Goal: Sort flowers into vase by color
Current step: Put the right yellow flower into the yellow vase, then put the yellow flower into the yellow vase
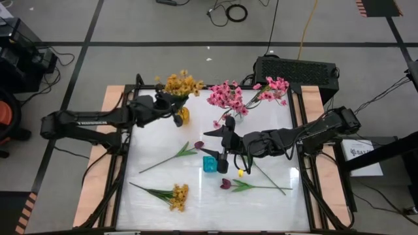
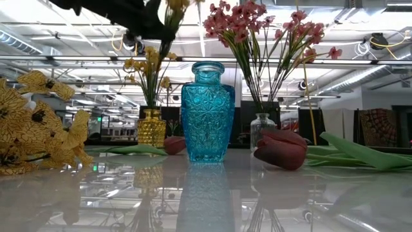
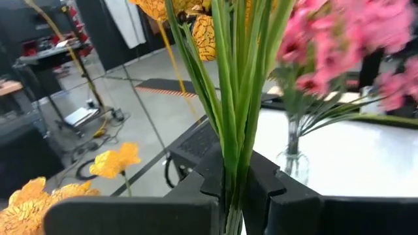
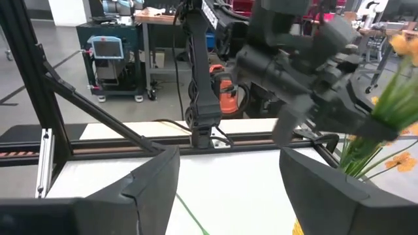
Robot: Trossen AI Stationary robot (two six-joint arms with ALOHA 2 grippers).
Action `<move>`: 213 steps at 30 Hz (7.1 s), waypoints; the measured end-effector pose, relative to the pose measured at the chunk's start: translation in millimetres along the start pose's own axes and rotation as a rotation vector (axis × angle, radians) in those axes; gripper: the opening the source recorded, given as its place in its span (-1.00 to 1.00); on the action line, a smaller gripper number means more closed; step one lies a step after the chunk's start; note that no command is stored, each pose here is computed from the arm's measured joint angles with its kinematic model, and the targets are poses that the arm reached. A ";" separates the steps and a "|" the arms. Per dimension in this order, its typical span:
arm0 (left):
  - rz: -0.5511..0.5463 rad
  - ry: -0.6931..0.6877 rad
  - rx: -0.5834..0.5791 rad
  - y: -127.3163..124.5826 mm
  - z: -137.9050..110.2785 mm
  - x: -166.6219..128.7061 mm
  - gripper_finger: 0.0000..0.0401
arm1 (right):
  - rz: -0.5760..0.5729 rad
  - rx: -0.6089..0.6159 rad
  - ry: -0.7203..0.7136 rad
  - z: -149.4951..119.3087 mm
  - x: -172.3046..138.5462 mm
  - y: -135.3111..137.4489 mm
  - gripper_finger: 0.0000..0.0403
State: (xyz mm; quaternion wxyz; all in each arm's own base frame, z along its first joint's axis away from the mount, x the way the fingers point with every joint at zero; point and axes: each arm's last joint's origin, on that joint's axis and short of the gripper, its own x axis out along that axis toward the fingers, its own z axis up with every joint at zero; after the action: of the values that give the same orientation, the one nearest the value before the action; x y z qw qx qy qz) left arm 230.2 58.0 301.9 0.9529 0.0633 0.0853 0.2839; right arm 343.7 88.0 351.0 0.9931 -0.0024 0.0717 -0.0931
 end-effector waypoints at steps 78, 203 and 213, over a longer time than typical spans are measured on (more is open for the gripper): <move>-0.327 0.461 -0.192 -12.9 -27.5 -72.2 0.37 | -0.002 -0.051 0.050 -4.3 -1.6 -1.0 0.27; 0.181 -0.573 -0.210 10.3 -44.0 -42.0 -0.92 | 0.028 -0.086 0.128 12.3 -46.6 -9.1 0.27; 0.196 -0.526 -0.241 8.9 -58.7 -22.7 -0.92 | 0.028 -0.089 0.131 12.0 -46.6 -9.2 0.27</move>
State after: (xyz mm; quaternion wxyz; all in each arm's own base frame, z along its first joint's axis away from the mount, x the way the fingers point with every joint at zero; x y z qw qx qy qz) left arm 195.1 57.1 248.9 0.9110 0.0288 -0.2050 0.3566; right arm 298.3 87.5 369.7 0.9864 -0.0395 0.1404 -0.0757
